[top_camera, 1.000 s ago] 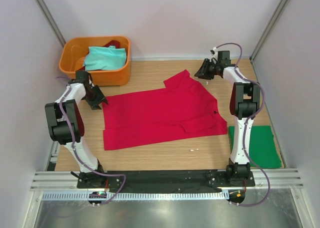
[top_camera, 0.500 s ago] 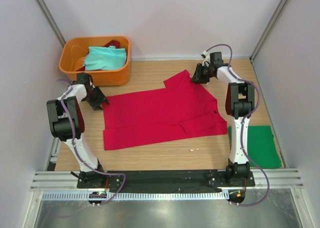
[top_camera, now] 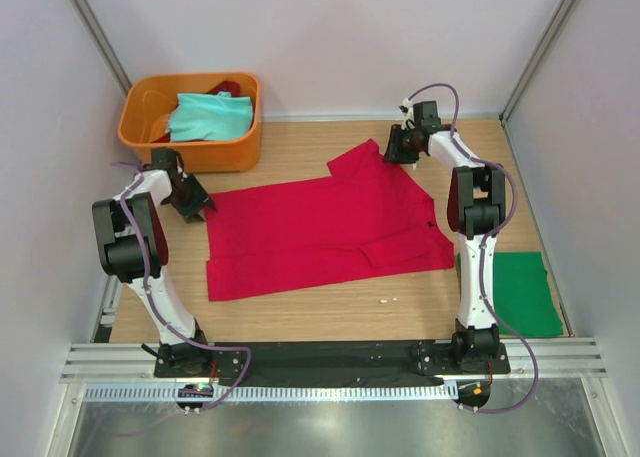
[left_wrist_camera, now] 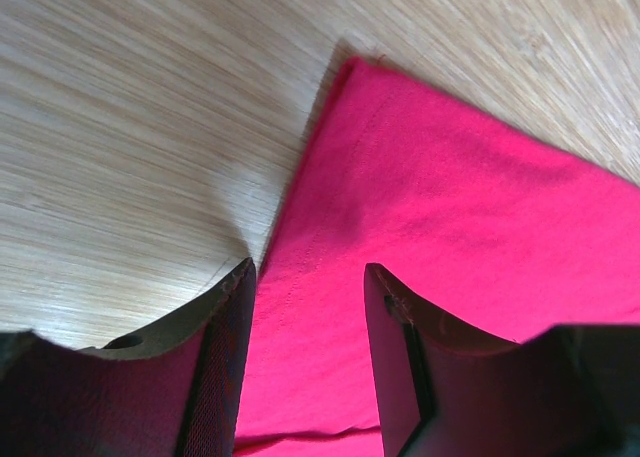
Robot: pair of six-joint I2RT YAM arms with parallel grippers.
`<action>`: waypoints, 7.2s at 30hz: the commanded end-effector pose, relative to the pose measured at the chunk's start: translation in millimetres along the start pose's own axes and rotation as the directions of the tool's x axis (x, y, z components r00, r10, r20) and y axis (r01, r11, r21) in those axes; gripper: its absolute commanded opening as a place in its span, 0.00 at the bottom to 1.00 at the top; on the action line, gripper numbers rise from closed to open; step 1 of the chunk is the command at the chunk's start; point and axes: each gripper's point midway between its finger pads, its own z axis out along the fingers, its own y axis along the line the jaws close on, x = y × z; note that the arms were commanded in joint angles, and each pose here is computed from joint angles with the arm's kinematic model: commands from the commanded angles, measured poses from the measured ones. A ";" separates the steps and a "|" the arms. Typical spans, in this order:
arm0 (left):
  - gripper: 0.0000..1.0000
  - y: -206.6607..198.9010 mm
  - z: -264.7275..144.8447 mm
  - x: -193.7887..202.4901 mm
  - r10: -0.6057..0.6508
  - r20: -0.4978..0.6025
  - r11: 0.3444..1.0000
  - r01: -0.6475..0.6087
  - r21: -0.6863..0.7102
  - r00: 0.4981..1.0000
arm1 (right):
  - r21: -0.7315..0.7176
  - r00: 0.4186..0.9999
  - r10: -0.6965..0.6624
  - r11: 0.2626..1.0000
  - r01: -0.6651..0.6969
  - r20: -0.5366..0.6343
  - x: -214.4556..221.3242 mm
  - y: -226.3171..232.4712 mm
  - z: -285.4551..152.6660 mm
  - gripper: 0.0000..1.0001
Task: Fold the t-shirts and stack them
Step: Fold the tshirt
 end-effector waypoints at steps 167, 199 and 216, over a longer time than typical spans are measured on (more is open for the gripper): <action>0.00 -11.6 -30.8 -7.0 0.306 0.288 0.949 -0.267 -0.167 0.908 | 0.052 0.984 0.171 0.983 -0.174 0.050 -25.9 39.6 -89.8 0.01; 0.00 22.2 -70.2 46.0 0.235 0.239 0.962 -0.190 -0.195 0.942 | 0.180 0.961 0.268 0.951 -0.253 -0.068 67.7 8.7 -172.4 0.01; 0.00 37.7 -60.8 59.1 0.217 0.171 0.953 -0.171 -0.249 0.961 | 0.220 0.940 0.319 0.932 -0.288 -0.120 93.3 -9.1 -162.0 0.01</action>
